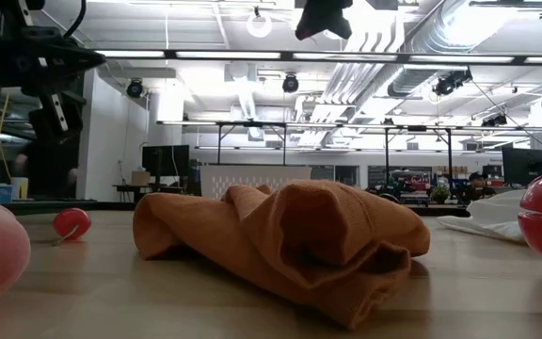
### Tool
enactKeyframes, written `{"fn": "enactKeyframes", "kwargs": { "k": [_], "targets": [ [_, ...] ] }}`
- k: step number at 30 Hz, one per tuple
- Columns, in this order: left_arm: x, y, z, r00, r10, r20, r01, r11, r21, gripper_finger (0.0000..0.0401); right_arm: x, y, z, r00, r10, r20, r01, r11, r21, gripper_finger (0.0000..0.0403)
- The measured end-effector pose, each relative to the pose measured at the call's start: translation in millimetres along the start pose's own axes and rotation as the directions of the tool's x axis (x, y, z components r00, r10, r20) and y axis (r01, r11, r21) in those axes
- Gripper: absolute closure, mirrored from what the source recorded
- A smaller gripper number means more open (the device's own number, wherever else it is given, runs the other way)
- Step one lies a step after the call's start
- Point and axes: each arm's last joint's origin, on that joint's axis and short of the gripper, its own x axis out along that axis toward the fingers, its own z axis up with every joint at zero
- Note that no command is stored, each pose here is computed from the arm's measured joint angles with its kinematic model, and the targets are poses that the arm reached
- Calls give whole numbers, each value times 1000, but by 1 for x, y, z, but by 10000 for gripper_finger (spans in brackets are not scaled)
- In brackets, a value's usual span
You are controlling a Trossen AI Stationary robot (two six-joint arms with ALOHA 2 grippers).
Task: Pick and placing Produce into tupperware
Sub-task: Put the right red cherry into the white basket
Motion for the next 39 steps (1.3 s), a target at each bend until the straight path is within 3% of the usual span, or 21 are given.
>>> {"fn": "enactKeyframes", "kwargs": {
  "k": [10, 18, 39],
  "targets": [
    [0, 1, 2, 998, 31, 56, -30, 999, -24, 400, -6, -26, 2, 1000, -18, 16, 20, 992, -125, 316],
    [0, 1, 3, 996, 38, 78, -36, 999, -28, 400, -7, -47, 4, 1000, 1, 26, 3, 987, -158, 316],
    [0, 1, 3, 994, 44, 95, -42, 999, -32, 400, 95, -88, 2, 984, 96, -147, -124, 974, -190, 316]
  ]
}}
